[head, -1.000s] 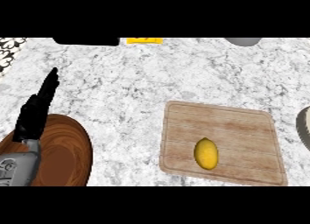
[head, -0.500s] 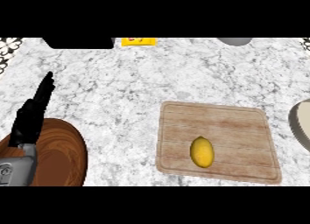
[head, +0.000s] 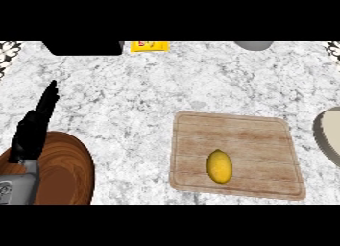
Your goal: Pick the croissant from the cutting board and place it in the tiered basket
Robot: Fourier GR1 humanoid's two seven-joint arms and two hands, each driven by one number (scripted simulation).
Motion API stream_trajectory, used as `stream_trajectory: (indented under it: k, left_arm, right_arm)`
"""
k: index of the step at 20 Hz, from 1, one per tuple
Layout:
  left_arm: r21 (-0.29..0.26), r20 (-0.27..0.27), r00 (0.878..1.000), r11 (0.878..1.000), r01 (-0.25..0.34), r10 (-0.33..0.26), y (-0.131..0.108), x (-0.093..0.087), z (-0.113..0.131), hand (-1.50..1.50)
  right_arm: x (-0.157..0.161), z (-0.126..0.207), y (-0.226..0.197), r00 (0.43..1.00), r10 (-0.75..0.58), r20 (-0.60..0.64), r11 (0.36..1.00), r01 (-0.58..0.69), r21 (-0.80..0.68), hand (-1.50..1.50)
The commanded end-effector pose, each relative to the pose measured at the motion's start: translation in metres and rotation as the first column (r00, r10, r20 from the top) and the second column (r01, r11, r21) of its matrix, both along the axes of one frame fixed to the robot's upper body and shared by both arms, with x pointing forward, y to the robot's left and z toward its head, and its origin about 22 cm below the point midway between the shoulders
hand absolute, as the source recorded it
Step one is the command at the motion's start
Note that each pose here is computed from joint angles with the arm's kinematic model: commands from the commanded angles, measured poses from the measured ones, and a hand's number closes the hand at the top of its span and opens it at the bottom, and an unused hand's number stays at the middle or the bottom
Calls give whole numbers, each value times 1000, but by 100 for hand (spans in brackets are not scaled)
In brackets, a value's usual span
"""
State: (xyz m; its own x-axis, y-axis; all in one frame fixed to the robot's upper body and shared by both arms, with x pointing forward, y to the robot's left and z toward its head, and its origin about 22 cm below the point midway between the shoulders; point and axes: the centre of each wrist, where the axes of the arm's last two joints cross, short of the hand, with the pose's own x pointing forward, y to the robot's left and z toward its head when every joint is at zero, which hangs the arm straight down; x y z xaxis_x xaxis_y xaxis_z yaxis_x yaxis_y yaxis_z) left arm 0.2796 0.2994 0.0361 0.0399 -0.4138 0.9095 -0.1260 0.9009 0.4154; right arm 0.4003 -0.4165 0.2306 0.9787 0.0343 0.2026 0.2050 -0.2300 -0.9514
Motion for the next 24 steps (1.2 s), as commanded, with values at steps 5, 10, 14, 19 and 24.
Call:
stream_trajectory:
  k: [5,10,14,19,24]
  left_arm:
    - [-13,5,1000,1000,-12,12,-2,-10,-7,0]
    - [-4,-1,1000,1000,6,-6,4,-6,-12,0]
    - [-4,12,1000,1000,0,0,-4,3,2,0]
    - [-12,-10,1000,1000,-13,13,-22,0,-10,0]
    - [-3,0,1000,1000,-18,18,-2,3,-4,0]
  right_arm:
    - [-28,-43,-13,958,-198,208,961,148,233,-150]
    - [-40,-50,-2,926,-145,348,984,100,145,-150]
    - [-58,-38,-3,892,-129,434,992,122,44,-150]
    - [-72,-12,12,853,-107,511,982,171,-79,-150]
    - [-95,24,43,791,-198,578,965,260,-25,-150]
